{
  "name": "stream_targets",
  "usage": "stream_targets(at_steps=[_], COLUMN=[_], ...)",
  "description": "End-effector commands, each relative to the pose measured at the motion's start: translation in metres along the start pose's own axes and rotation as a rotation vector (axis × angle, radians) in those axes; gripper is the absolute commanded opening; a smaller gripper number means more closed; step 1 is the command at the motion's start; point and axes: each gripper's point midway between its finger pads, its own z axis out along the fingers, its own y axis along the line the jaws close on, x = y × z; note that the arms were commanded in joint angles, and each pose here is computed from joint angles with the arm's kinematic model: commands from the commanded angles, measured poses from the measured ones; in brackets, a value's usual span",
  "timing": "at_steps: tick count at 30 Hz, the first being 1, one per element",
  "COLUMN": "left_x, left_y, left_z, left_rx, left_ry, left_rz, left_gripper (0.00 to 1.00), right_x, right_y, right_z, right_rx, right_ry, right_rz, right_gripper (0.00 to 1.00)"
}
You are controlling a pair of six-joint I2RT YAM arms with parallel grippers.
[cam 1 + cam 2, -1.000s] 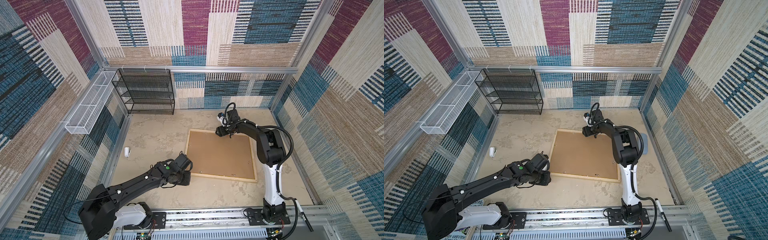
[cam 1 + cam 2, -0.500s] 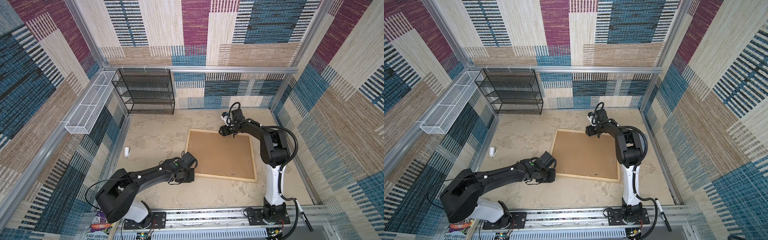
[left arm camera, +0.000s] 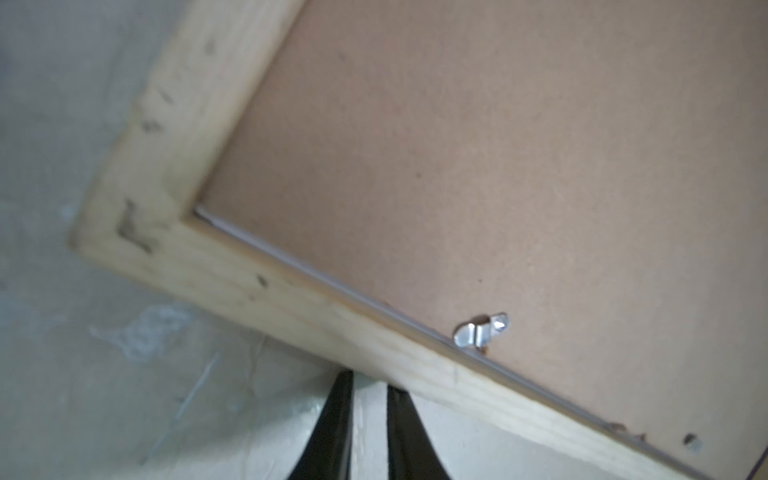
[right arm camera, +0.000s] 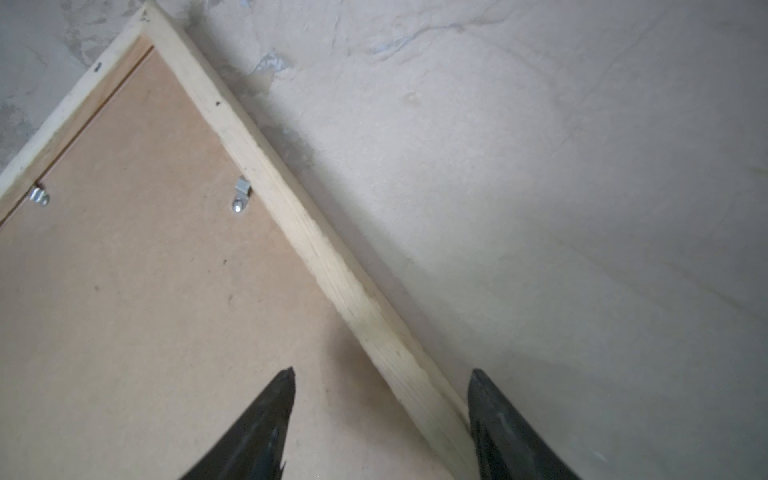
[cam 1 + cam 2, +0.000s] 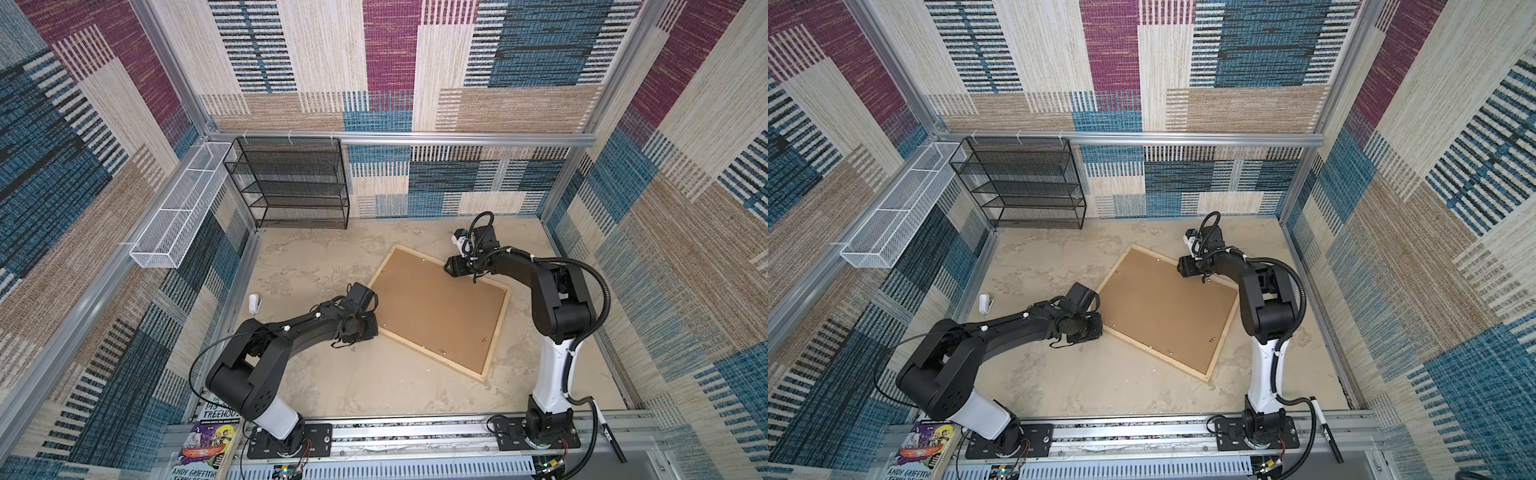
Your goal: Put the photo into the frame
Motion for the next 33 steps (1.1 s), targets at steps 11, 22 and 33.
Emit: stream_targets(at_steps=[11,22,33], left_x=[-0.08,-0.073,-0.079], left_y=[-0.008,-0.01,-0.034], left_z=[0.033,0.011,-0.035], left_rx=[-0.045,-0.024,0.03], left_ry=[-0.023,-0.035,-0.115], left_rz=[0.11,0.094,0.117], left_gripper=[0.21,0.33,0.41], right_x=[0.095,0.087,0.055], right_y=[0.04,0.028,0.034], right_z=[-0.046,-0.074,-0.085], right_rx=[-0.118,-0.002,-0.039], right_ry=[0.052,-0.044,-0.135], right_rz=[0.35,0.353,0.339], right_gripper=[0.65,0.66,0.67])
